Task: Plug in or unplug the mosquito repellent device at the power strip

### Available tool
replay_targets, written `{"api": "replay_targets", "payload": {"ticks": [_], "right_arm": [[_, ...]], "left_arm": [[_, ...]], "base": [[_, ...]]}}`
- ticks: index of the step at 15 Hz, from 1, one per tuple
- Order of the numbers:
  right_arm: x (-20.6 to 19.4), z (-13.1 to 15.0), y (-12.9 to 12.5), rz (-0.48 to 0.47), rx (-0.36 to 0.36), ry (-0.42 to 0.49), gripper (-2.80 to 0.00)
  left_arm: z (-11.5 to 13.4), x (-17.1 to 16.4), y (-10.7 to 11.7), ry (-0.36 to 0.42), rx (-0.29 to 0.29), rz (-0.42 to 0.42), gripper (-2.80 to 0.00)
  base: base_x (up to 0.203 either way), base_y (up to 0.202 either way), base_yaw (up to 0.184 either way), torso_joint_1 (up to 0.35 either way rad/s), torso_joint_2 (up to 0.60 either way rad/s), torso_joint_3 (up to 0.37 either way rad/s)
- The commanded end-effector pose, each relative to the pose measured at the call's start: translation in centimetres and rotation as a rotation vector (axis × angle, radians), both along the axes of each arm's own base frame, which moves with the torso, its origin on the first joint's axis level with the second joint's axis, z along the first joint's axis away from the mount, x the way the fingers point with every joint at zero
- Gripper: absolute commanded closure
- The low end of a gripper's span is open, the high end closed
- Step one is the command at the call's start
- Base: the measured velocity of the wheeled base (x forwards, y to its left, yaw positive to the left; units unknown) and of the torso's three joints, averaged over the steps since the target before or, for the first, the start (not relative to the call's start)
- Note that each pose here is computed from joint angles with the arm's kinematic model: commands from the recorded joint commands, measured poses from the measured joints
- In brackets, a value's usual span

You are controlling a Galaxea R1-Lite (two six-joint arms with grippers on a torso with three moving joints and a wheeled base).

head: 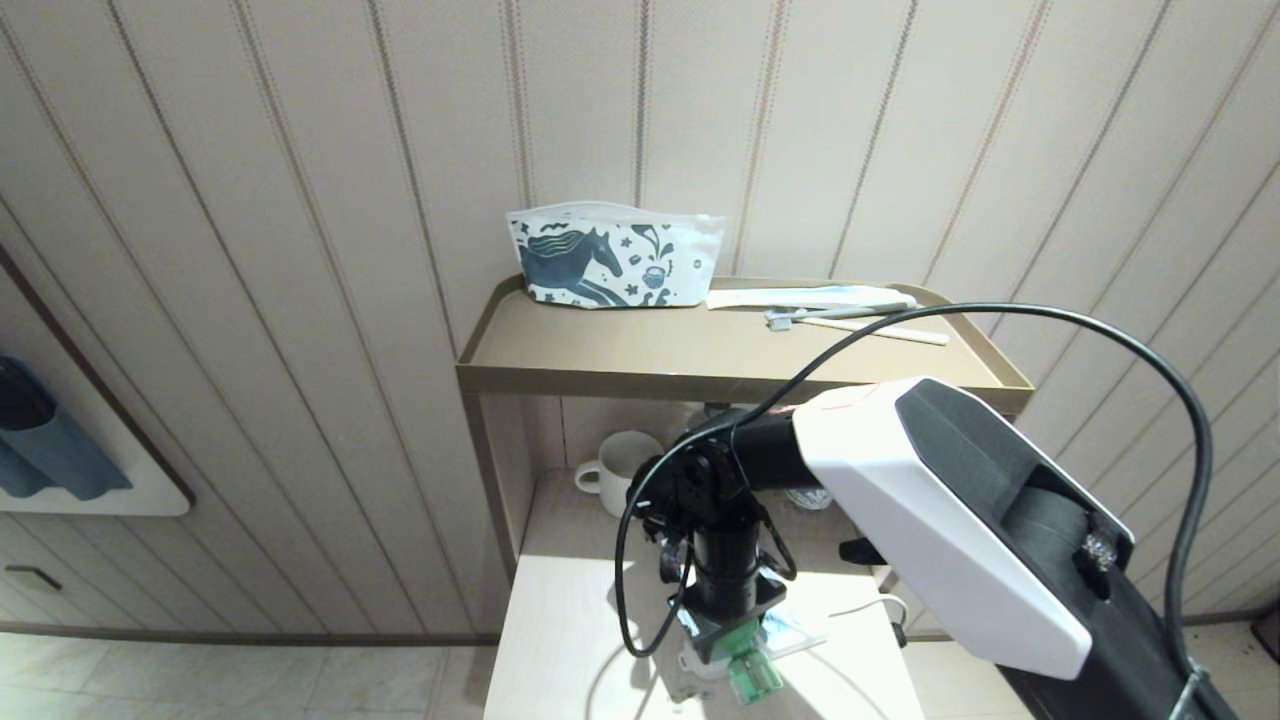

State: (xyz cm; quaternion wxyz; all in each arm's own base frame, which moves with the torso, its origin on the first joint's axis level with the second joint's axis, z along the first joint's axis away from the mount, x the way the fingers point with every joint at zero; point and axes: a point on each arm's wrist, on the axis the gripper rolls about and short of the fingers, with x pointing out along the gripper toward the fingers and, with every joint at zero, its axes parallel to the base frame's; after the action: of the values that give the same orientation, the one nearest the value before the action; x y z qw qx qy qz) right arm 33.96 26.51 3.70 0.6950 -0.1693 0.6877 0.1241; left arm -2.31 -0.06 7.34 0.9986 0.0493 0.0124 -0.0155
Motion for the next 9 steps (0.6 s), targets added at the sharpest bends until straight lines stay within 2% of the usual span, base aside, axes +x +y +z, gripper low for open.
{"api": "replay_targets", "payload": {"ticks": [1, 9], "right_arm": [[-0.05, -0.15, 0.02, -0.003, -0.006, 0.006, 0.0], [-0.15, -0.28, 0.17, 0.003, -0.013, 0.005, 0.0]], "left_arm": [[0.0, 0.01, 0.0, 0.001, 0.001, -0.001, 0.0], [-0.01, 0.01, 0.0, 0.002, 0.001, 0.0, 0.0]], "base": [[0.0, 0.0, 0.0, 0.0, 0.0, 0.0], [0.0, 0.0, 0.0, 0.0, 0.0, 0.0]]}}
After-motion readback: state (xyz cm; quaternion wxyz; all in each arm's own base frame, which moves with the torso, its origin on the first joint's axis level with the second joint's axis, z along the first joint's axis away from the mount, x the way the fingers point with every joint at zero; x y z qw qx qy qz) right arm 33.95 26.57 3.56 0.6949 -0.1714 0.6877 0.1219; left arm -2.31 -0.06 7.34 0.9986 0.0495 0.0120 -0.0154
